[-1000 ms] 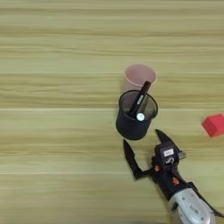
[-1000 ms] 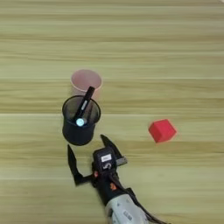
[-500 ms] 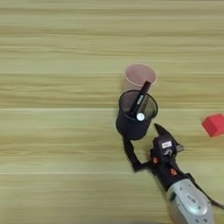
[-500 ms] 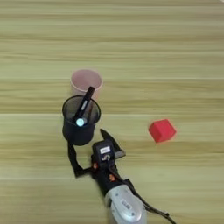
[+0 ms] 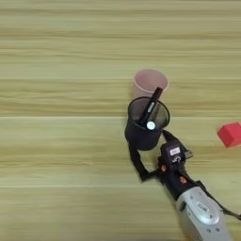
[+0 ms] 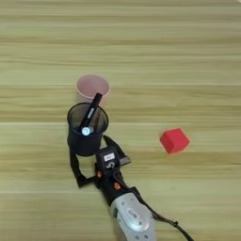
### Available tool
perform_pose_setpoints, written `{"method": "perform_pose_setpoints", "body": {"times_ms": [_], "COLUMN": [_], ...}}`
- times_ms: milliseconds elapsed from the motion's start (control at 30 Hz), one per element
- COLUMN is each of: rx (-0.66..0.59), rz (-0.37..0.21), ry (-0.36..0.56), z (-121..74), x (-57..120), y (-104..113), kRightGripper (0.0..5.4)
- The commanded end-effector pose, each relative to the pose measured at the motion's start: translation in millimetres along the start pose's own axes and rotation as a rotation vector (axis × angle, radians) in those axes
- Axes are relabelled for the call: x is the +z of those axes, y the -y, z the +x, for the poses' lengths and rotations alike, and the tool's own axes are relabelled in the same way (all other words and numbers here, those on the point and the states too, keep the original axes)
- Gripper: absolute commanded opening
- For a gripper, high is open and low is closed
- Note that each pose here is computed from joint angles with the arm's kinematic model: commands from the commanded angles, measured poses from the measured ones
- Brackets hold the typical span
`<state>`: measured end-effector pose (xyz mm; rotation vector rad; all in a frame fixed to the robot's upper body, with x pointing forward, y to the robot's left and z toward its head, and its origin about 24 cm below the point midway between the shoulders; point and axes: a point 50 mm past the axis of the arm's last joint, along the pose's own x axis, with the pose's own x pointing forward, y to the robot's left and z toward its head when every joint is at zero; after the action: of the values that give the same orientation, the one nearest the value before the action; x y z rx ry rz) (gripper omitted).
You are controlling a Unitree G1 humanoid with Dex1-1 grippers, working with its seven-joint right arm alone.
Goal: Move the objects on the table
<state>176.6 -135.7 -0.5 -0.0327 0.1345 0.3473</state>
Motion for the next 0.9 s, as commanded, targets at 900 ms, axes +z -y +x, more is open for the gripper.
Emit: {"method": "perform_pose_setpoints", "body": {"times_ms": [900], "rx": [-0.005], "rz": [-0.011], "ry": [-0.002], "z": [29.7], "x": [6.0], "y": [6], "kRightGripper": [5.38]}}
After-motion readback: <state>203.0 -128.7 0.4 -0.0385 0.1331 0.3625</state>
